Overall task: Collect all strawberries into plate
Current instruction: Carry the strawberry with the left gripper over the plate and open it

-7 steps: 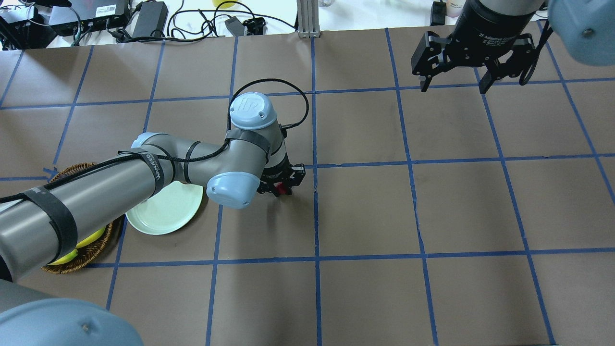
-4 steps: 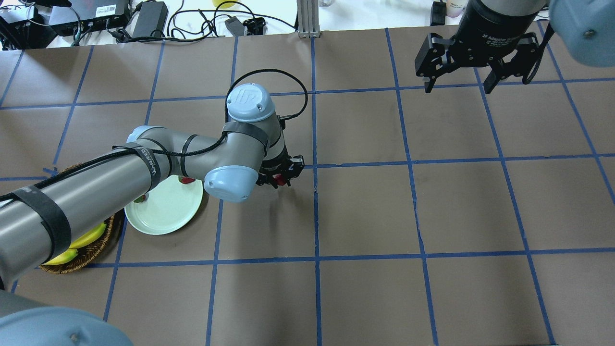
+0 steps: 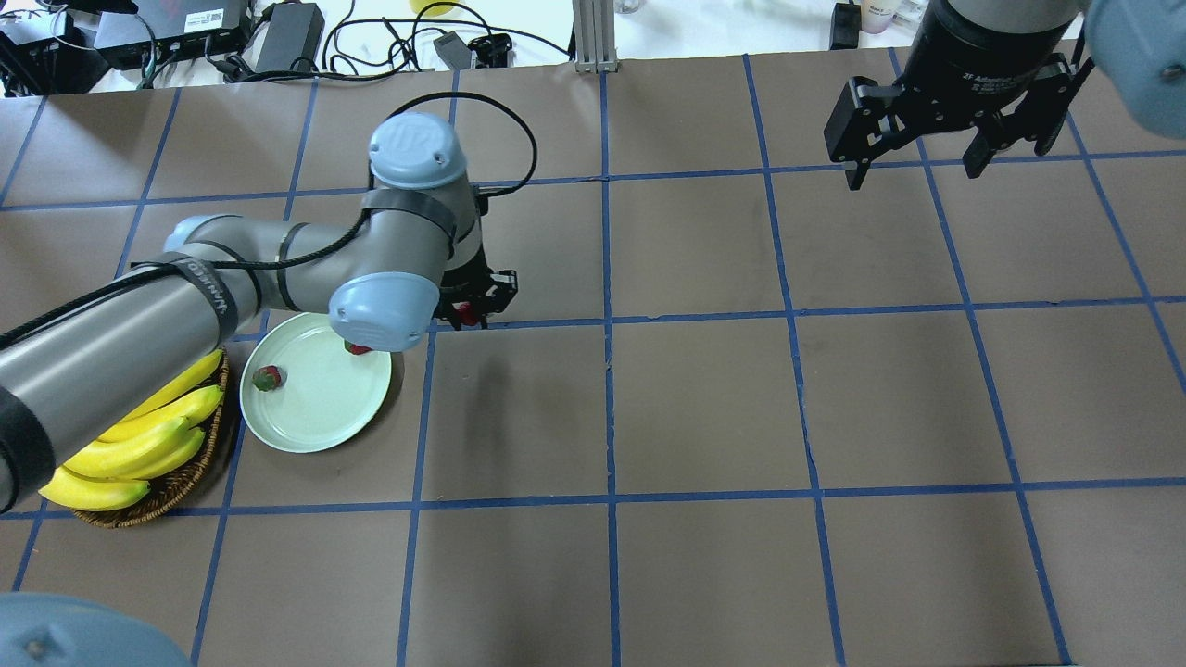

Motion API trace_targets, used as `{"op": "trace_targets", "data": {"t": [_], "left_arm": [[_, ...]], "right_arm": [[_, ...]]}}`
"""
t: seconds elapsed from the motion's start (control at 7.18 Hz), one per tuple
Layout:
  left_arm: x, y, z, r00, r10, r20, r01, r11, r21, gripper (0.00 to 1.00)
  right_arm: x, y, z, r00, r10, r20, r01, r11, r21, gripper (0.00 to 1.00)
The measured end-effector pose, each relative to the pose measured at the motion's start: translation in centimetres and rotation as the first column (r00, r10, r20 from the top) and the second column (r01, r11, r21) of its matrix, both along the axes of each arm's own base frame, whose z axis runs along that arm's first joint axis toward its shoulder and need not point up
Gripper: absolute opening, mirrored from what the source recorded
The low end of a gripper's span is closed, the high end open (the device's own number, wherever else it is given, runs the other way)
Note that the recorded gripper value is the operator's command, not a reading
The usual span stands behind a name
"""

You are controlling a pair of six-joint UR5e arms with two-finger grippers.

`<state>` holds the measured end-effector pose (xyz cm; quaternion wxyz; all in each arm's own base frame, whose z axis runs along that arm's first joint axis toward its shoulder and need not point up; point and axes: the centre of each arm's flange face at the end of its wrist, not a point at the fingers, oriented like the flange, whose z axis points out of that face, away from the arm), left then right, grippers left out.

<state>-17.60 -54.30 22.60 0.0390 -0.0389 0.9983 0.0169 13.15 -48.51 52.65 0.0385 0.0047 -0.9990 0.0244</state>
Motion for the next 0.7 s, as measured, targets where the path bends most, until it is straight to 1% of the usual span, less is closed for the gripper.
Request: {"op": "trace_targets", "data": {"t": [0.14, 0.28, 0.42, 0.56, 0.7], "left_arm": [[6.0, -0.4, -0.1, 0.997, -0.077, -0.009, 0.077, 0.997, 0.028, 0.04], [11.6, -0.4, -0.1, 0.991, -0.128, -0.023, 0.129, 0.991, 0.044, 0.04], [15.8, -0.2, 0.1, 0.988, -0.153, -0.035, 0.155, 0.987, 0.048, 0.04], [18.3, 0.2, 0.2, 0.985, -0.165, -0.042, 0.167, 0.985, 0.054, 0.21], [19.4, 0.7, -0.1, 0.985, -0.168, -0.048, 0.171, 0.983, 0.065, 0.78]], "right_arm": [[0.1, 0.0, 0.0, 1.0, -0.025, 0.002, 0.025, 1.0, -0.005, 1.0], [0.1, 0.1, -0.1, 0.999, -0.046, 0.003, 0.046, 0.999, -0.005, 1.0], [0.2, 0.1, -0.2, 0.998, -0.055, 0.003, 0.055, 0.998, -0.002, 1.0], [0.2, 0.2, -0.3, 0.998, -0.058, 0.004, 0.058, 0.998, -0.001, 1.0], [0.2, 0.2, -0.3, 0.998, -0.058, 0.003, 0.058, 0.998, 0.0, 1.0]]}}
